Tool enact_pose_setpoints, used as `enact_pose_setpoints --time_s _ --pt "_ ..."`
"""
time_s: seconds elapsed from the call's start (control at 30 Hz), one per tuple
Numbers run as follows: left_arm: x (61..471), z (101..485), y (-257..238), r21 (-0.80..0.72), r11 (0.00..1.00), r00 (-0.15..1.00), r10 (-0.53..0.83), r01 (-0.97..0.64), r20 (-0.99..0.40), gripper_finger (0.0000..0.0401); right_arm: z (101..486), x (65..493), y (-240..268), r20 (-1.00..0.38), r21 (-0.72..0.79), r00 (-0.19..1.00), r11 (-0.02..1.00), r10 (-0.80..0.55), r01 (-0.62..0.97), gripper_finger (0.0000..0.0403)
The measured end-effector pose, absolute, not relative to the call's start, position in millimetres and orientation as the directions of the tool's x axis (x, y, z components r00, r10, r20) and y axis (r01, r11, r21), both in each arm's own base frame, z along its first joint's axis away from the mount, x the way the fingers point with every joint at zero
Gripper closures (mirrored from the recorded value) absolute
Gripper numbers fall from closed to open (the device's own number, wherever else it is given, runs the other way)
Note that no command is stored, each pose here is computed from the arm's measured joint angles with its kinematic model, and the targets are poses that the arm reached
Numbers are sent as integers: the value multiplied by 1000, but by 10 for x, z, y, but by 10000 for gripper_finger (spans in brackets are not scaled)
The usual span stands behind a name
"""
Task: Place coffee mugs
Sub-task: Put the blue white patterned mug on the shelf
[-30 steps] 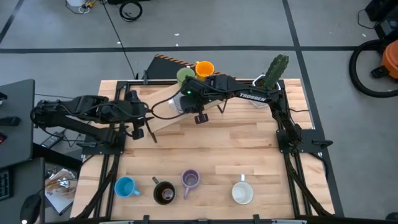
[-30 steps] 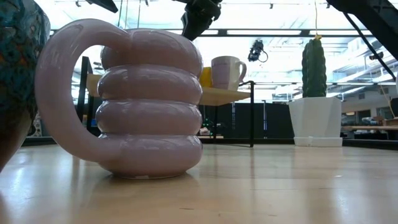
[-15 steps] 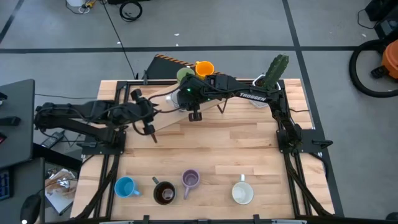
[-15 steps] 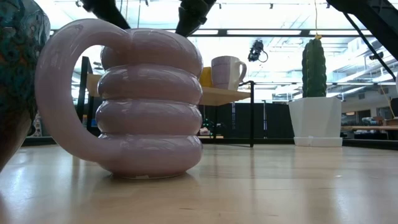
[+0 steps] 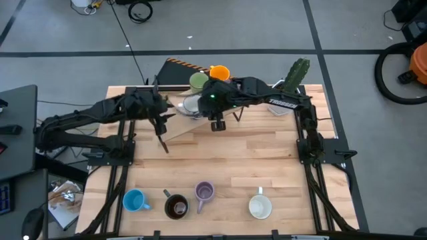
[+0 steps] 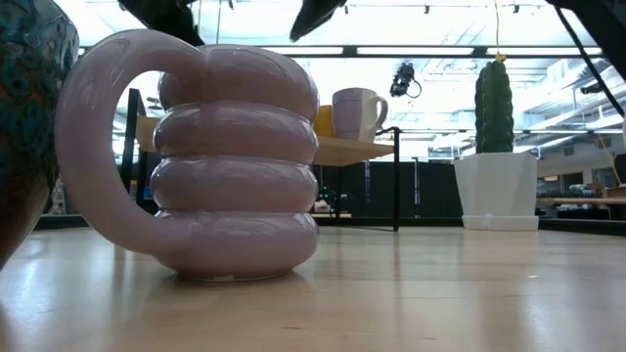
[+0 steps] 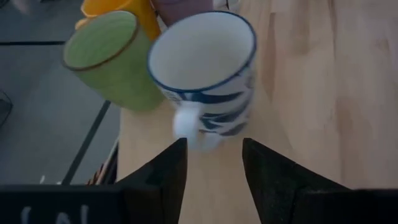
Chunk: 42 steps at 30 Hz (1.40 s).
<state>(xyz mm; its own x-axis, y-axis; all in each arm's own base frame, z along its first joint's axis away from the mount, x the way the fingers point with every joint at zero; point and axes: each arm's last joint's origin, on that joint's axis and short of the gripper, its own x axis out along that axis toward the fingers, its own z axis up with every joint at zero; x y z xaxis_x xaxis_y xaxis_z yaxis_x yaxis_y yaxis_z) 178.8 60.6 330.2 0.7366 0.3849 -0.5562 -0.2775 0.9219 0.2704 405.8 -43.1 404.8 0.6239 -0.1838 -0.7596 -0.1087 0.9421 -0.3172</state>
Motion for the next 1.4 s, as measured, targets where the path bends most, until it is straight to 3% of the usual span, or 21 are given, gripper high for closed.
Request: enact_pose_setpoints --time_s 0.27,0.47,0.87,1.23,1.4 --pt "1752 3317 908 221 952 799 300 -213 -521 229 4325 3591 -89 -811 -255 567 960 -145 -118 243" --pt "1763 3238 1104 153 978 818 205 -145 -537 200 4540 3297 116 -797 -203 595 975 -108 -94 243" --pt "1967 2979 1387 18 999 823 48 -45 -566 191 4584 3112 514 -799 -233 580 970 -156 -61 243" --pt "1977 2962 1422 70 997 823 54 -17 -565 240 4544 3051 641 -816 -231 544 973 -193 0 243" --pt "1965 2961 1453 44 998 843 -5 34 -538 263 4468 3057 657 -832 -228 517 974 -201 12 243"
